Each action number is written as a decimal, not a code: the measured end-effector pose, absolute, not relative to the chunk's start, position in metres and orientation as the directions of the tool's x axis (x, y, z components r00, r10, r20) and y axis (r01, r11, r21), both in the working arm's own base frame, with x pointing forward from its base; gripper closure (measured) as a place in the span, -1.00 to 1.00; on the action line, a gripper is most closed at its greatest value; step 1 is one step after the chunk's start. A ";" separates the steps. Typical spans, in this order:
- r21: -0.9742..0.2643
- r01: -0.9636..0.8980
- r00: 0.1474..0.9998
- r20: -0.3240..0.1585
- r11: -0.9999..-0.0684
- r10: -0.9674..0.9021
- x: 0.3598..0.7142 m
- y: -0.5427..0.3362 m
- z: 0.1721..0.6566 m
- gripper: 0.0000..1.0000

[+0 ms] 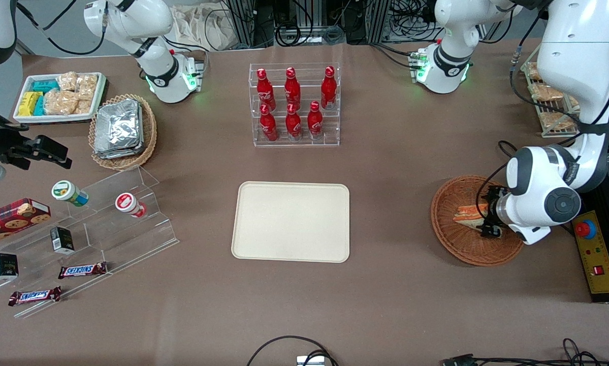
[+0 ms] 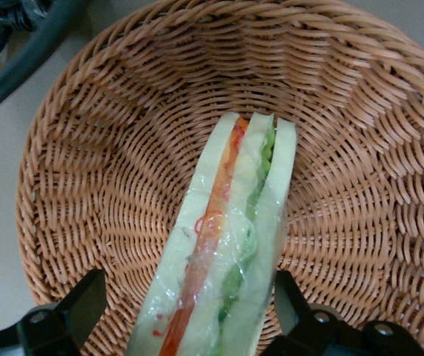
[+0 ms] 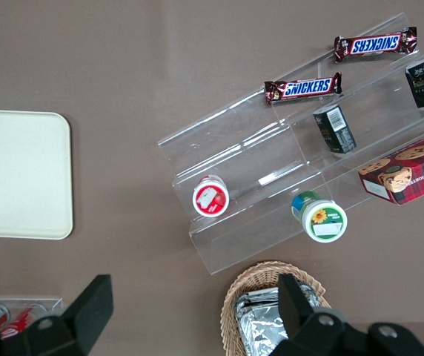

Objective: Place sandwich from basket to tray
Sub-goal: 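Close the left gripper on the wrapped sandwich's edge, then lift the sandwich out of the basket with the left gripper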

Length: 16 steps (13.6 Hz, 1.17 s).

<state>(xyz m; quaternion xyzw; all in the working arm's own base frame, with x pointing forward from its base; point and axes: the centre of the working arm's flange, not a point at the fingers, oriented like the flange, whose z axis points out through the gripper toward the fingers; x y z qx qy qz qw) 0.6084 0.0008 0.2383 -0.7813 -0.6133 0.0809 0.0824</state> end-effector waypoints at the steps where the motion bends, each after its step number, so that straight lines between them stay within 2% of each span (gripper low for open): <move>1: -0.225 0.946 0.236 -0.025 -0.235 0.972 0.609 0.000 0.238 -0.98; 2: -0.218 0.947 0.237 -0.023 -0.236 0.971 0.610 0.000 0.240 -0.89; 7: -0.189 0.947 0.260 -0.017 -0.258 0.965 0.618 -0.012 0.264 0.16; 8: -0.189 0.944 0.271 -0.018 -0.270 0.962 0.618 -0.013 0.268 0.29; 11: -0.186 0.926 0.329 -0.025 -0.328 0.944 0.617 -0.014 0.280 0.50; 13: -0.177 0.909 0.380 -0.025 -0.378 0.925 0.621 -0.014 0.305 0.68; 16: -0.188 0.849 0.494 -0.047 -0.493 0.868 0.633 -0.027 0.382 0.68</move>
